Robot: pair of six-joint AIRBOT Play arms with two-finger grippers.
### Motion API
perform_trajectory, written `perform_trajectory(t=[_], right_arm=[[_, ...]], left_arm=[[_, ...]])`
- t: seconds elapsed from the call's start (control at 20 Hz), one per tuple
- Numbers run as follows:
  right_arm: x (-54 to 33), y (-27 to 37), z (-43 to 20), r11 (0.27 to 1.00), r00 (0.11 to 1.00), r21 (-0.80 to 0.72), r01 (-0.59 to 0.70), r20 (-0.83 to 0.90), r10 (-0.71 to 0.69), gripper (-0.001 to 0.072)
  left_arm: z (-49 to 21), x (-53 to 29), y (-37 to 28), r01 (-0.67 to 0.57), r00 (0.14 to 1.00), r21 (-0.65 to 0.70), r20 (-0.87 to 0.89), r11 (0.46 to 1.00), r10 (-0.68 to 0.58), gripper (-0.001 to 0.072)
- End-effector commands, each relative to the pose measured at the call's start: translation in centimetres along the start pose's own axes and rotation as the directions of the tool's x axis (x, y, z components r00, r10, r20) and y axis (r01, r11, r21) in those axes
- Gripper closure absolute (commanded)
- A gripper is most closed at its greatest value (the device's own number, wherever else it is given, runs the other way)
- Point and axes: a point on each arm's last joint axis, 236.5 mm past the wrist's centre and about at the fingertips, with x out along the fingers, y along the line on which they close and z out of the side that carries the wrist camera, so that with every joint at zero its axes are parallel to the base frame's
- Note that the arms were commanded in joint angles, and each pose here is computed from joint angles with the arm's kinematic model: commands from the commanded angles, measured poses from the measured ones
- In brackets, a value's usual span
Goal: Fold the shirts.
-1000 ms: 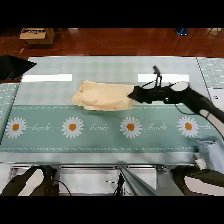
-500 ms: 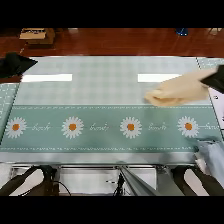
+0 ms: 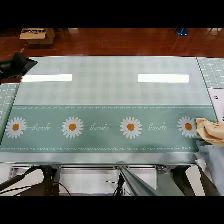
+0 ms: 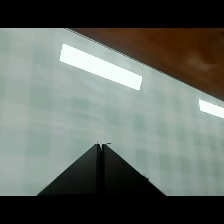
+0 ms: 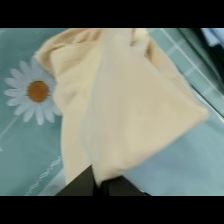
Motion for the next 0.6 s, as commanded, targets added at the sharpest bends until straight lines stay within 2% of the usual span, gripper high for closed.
perform_trajectory(t=[0.0,0.3,0.55], right_arm=[[-1.5,-8.2,-2.3,0.936,0.944,0.132,0.327,-0.090,-0.318,0.0682],[-4.2,-14.4,-5.9,0.779,0.798,0.174,0.602,-0.173,-0.577,0.0682],[-2.5,-17.2,-11.7,0.709,0.744,0.234,0.665,-0.299,-0.598,0.0682]], left_arm=[[1.6,2.5,5.4,-0.116,0.989,-0.062,0.082,0.991,0.121,0.0674],[4.3,3.6,12.7,-0.295,0.924,-0.094,0.225,0.951,0.309,0.0674],[6.9,0.8,16.8,-0.378,0.855,-0.153,0.321,0.913,0.407,0.0674]])
